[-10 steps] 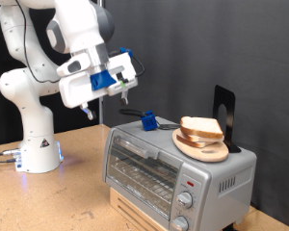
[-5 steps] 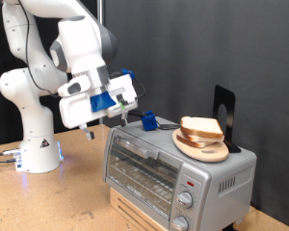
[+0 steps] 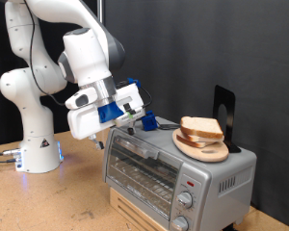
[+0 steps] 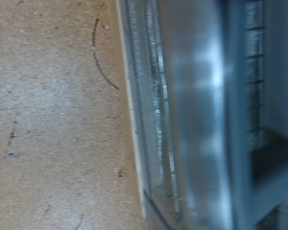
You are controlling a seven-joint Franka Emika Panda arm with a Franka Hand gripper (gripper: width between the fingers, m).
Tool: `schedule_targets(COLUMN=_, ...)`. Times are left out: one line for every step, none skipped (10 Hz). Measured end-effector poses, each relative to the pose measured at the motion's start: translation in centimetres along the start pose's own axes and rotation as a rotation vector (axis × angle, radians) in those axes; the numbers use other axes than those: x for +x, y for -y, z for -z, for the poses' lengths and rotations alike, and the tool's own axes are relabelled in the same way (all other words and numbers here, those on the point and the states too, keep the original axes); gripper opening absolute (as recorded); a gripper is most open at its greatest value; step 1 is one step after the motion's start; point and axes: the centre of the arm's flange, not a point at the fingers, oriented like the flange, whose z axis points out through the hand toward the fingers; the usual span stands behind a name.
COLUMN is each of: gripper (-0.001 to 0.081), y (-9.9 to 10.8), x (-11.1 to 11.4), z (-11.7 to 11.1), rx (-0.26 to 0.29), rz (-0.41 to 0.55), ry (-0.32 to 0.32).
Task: Make a piece of toast with the oven
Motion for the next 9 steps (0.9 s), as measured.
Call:
schedule_targets(gripper=0.0808, y=0.1, x=-0.3, z=-0.1, rx=-0.001, rz=0.005, ry=0.009)
schedule_targets(gripper=0.0808, y=0.0, x=-0.5, z=-0.2, rx=-0.009, rz=0.007, ry=0.019)
schedule_targets(gripper=0.0808, y=-0.3, x=-0.7, z=-0.3, rx=-0.024, rz=0.008, ry=0.033)
schedule_targets(gripper=0.0808, y=-0.9, x=-0.8, z=-0.5, rx=-0.043, rz=0.007, ry=0.042)
schedule_targets(gripper=0.0808, y=-1.6, x=-0.7, z=-0.9, rx=-0.064, rz=0.002, ry=0.038)
schedule_targets(gripper=0.0808, y=-2.3, x=-0.4, z=-1.0, rx=-0.078, rz=-0.007, ry=0.024)
schedule_targets(gripper=0.0808, y=-2.7, x=0.1, z=-0.9, rx=-0.084, rz=-0.016, ry=0.009)
schedule_targets(gripper=0.0808, y=-3.3, x=0.8, z=-0.8, rx=-0.092, rz=-0.029, ry=-0.008)
schedule_targets(gripper=0.0808, y=-4.0, x=1.5, z=-0.7, rx=-0.097, rz=-0.039, ry=-0.020)
